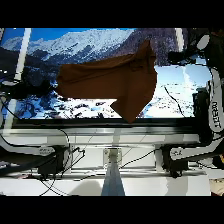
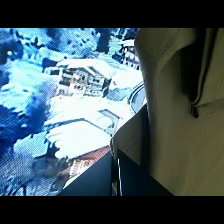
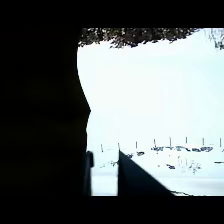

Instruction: Fold the clothes and pants, and hang the long-sleeved shirts on hangers.

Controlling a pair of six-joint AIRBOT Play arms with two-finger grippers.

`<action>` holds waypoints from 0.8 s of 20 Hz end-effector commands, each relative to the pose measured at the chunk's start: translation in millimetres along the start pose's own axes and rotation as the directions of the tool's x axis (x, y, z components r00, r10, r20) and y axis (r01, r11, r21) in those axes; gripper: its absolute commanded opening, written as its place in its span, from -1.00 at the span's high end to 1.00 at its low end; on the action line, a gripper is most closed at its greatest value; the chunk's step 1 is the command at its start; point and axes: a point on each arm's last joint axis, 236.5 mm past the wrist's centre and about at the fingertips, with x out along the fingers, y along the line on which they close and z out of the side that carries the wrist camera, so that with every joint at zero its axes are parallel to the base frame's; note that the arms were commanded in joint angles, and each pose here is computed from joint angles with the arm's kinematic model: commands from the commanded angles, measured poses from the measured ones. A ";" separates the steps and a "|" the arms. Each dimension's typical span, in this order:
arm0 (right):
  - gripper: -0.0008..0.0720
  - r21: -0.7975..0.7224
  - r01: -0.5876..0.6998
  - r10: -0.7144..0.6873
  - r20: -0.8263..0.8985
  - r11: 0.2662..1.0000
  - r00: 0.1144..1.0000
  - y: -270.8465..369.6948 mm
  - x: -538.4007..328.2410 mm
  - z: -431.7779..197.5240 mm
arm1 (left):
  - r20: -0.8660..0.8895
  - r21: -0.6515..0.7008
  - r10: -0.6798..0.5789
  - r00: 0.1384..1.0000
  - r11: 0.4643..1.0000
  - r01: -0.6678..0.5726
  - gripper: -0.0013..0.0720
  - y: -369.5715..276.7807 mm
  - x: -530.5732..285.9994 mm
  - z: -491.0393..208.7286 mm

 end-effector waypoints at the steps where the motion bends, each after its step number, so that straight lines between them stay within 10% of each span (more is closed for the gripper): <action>1: 0.77 -0.097 0.048 -0.059 -0.110 0.994 0.992 -18.3 2.3 -27.7 | 0.002 -0.001 -0.005 1.000 1.000 0.005 0.93 -1.6 -0.3 0.8; 6: 0.77 0.051 -0.226 0.225 -0.434 0.973 0.872 2.5 20.3 -142.1 | -0.001 -0.001 -0.008 1.000 1.000 0.008 0.93 -2.2 -0.3 0.2; 9: 0.71 0.235 -0.495 0.544 -0.456 0.837 0.704 62.7 23.7 -196.8 | -0.007 -0.001 -0.012 1.000 1.000 0.012 0.93 -3.3 -0.4 -1.4; 12: -0.38 0.361 -0.577 0.679 -0.319 0.732 0.661 95.9 36.1 -195.9 | -0.007 -0.002 -0.012 1.000 1.000 0.012 0.93 -3.3 -0.4 -1.2; 16: -0.32 0.410 -0.490 0.605 -0.224 0.770 0.764 79.1 63.8 -179.5 | -0.007 -0.002 -0.012 1.000 1.000 0.012 0.93 -3.2 -0.3 -1.3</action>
